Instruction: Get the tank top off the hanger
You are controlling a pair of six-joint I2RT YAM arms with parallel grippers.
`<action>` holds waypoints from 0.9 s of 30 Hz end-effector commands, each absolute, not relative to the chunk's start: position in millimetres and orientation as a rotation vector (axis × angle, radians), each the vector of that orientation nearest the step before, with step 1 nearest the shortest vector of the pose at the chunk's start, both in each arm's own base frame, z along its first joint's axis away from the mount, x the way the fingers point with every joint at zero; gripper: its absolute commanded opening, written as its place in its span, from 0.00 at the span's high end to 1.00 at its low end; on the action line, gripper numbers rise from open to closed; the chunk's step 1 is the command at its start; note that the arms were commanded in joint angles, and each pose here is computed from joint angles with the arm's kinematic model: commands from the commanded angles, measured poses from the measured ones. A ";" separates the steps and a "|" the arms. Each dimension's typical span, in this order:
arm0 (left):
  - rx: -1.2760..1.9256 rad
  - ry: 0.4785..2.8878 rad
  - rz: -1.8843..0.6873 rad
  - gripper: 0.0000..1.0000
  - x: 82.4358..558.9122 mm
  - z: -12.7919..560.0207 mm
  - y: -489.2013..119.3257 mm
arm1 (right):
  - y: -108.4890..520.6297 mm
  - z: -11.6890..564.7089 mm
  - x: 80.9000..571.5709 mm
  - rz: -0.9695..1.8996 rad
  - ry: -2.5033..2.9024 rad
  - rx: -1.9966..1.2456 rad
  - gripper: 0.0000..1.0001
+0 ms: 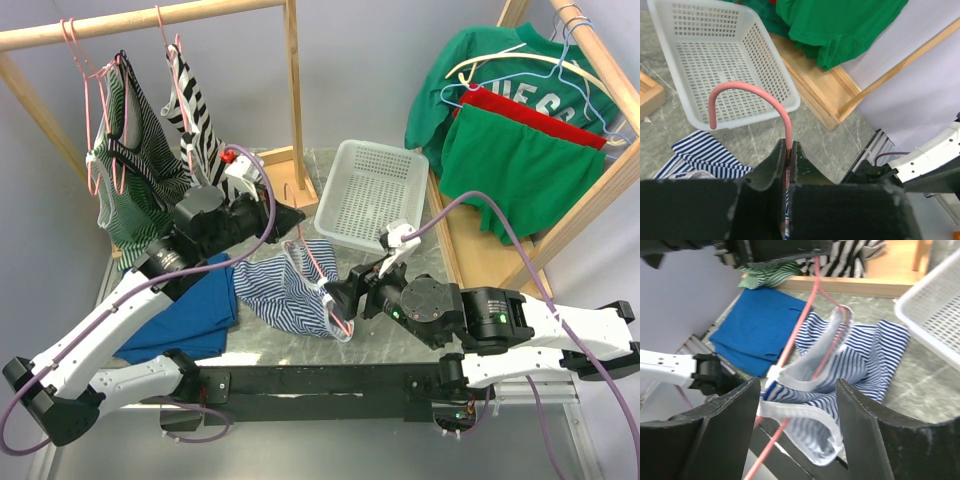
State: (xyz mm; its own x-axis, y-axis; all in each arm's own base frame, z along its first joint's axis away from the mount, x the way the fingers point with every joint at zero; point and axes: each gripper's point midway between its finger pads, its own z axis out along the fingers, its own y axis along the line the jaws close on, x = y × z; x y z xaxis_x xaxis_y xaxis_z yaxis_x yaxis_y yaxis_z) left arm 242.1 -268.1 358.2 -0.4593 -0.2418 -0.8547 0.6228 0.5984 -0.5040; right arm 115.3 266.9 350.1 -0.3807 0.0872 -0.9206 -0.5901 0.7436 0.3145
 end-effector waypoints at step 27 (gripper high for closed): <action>0.228 1.788 -0.717 0.99 240.9 369.1 -276.5 | 267.3 334.6 128.7 0.555 2.117 -0.408 0.48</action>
State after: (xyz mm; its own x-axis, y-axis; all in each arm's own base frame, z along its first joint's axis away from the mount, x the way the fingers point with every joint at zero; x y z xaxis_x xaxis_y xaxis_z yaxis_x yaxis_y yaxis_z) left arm 241.7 -289.0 333.6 -0.4134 -0.1184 -0.9028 0.4972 0.8013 -0.3328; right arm 128.9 279.2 329.1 -0.5384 -0.1231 -0.8336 -0.4879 0.8521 0.1893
